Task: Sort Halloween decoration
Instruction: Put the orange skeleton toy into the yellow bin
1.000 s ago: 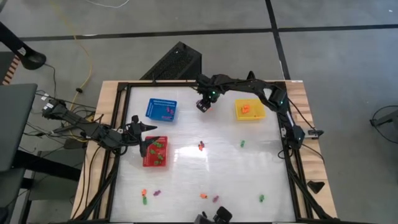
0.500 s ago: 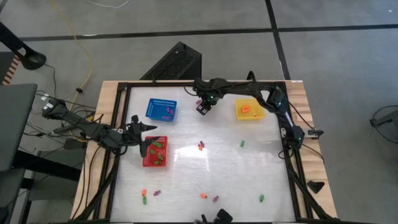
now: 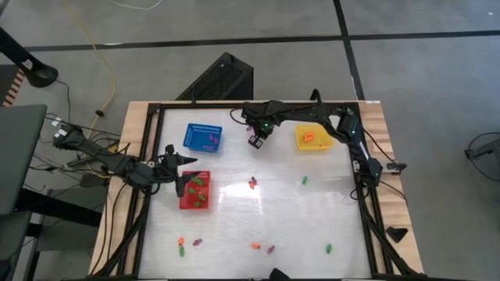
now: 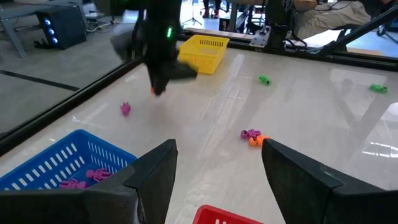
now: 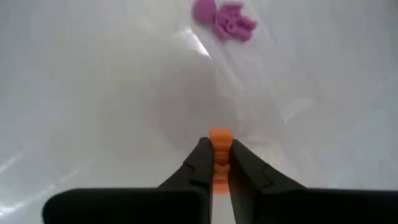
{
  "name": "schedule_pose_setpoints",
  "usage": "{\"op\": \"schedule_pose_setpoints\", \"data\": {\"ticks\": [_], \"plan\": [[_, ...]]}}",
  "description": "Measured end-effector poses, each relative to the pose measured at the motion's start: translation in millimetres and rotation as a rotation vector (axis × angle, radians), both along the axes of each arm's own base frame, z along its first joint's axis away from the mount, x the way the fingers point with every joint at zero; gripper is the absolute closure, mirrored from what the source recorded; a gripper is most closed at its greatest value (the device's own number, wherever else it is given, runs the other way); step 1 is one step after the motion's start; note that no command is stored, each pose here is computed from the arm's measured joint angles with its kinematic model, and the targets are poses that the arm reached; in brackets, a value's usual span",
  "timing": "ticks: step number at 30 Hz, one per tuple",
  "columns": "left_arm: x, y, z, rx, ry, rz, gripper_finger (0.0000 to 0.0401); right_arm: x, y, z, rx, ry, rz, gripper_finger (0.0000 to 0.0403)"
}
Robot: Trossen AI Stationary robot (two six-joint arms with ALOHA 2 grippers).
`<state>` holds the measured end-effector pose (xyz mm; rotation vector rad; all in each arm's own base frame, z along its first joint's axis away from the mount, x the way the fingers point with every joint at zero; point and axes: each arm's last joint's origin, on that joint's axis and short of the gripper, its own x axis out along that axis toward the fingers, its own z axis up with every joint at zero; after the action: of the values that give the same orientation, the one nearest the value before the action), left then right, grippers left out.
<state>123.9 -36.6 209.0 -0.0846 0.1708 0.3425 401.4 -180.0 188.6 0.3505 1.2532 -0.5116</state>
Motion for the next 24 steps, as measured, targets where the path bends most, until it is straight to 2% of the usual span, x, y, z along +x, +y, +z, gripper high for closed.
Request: {"op": "schedule_pose_setpoints", "data": {"ticks": [3, 7, 11, 13, 18, 24], "plan": [[0.0, -0.1, 0.0, -0.006, -0.001, -0.004, 0.0175, -15.1, 6.8, 38.8, -0.003, -0.023, 0.017, 0.0351], [0.4, -1.0, 0.1, -0.024, -0.004, -0.032, 0.0175, -47.2, 19.9, 75.8, 0.007, 0.066, 0.042, 0.0351], [0.5, -1.5, 0.0, -0.027, -0.002, -0.049, 0.0175, -91.4, 27.8, 105.4, -0.037, 0.067, -0.021, 0.0347], [0.5, -1.5, 0.0, -0.027, -0.001, -0.049, 0.0175, -116.9, 28.9, 105.9, -0.037, 0.056, -0.09, 0.0346], [0.4, -1.4, -0.3, -0.024, 0.002, -0.049, 0.0175, -164.1, 32.5, 84.9, -0.054, -0.043, -0.256, 0.0345], [0.5, -1.5, -0.1, -0.029, -0.002, -0.048, 0.0175, -190.8, 34.2, 53.1, -0.065, -0.072, -0.329, 0.0318]]}}
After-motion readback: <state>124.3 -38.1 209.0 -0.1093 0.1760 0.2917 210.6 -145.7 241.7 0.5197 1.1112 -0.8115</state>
